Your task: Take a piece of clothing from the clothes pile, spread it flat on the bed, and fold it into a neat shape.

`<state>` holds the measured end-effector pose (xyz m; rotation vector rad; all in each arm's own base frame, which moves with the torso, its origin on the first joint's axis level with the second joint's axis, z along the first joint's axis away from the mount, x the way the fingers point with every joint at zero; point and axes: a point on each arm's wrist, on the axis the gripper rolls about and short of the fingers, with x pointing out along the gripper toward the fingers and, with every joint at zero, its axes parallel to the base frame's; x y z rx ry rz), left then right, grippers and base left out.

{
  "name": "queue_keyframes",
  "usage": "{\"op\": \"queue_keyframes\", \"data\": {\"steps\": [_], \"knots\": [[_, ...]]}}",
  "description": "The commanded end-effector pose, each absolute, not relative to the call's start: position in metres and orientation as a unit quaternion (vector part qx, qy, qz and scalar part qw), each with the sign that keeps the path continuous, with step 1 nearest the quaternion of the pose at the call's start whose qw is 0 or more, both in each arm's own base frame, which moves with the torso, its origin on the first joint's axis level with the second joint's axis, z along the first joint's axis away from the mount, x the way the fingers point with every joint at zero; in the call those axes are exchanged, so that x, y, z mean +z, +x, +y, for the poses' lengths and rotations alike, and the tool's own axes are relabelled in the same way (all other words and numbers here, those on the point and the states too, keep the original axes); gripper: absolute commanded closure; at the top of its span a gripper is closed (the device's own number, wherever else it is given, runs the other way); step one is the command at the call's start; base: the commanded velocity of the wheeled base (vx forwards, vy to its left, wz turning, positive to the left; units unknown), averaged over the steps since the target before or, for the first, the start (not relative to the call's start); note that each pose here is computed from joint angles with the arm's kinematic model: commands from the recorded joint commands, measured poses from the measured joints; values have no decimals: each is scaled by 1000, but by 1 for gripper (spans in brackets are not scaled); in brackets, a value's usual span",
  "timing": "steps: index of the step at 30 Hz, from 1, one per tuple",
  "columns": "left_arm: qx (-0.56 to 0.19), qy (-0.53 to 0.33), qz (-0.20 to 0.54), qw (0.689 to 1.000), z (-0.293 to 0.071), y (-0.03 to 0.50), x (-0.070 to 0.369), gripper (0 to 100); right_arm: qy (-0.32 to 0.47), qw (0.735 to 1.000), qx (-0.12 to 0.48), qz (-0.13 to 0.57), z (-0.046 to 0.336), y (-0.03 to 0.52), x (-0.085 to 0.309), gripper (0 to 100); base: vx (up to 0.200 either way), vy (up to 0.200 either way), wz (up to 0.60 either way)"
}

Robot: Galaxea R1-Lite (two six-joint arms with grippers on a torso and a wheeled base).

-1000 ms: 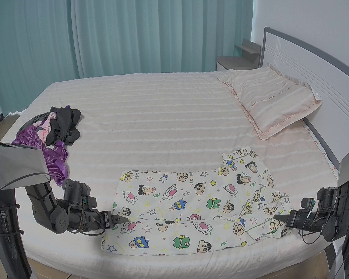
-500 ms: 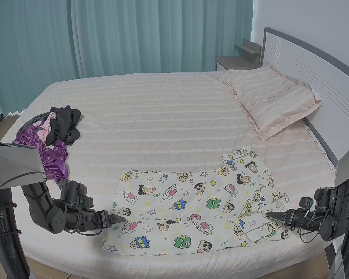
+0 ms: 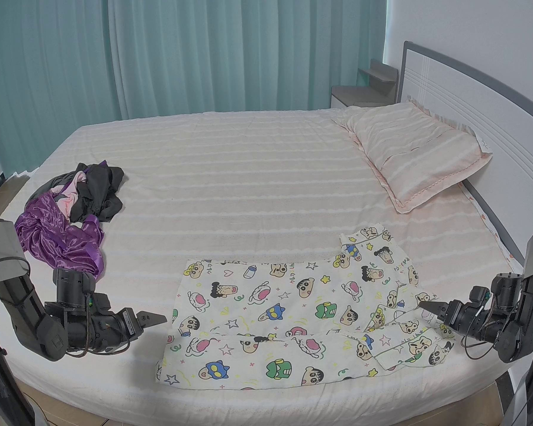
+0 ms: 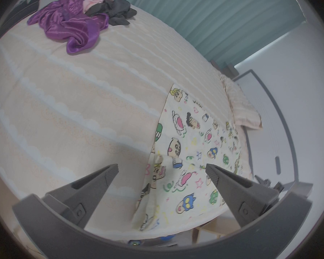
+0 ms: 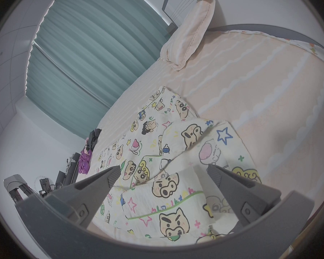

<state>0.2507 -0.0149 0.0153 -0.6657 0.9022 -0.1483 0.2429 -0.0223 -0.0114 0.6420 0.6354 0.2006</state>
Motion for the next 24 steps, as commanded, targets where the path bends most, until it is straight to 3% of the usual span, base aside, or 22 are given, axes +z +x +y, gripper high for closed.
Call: {"op": "queue_keyframes", "data": {"steps": [1, 5, 17, 24], "knots": [[-66, -339, 404, 847, -15, 243, 29, 0, 307, 901, 100, 289, -23, 245, -5, 0, 200, 0, 0], [-63, -346, 402, 846, -14, 240, 30, 0, 307, 901, 101, 288, -23, 245, -4, 0, 200, 0, 0], [-65, -348, 400, 845, -15, 233, 27, 0, 307, 901, 104, 288, -22, 246, -4, 0, 0, 0, 0], [-68, -347, 406, 843, -18, 230, 26, 0, 306, 902, 104, 287, -21, 246, -4, 0, 0, -200, 0]]}}
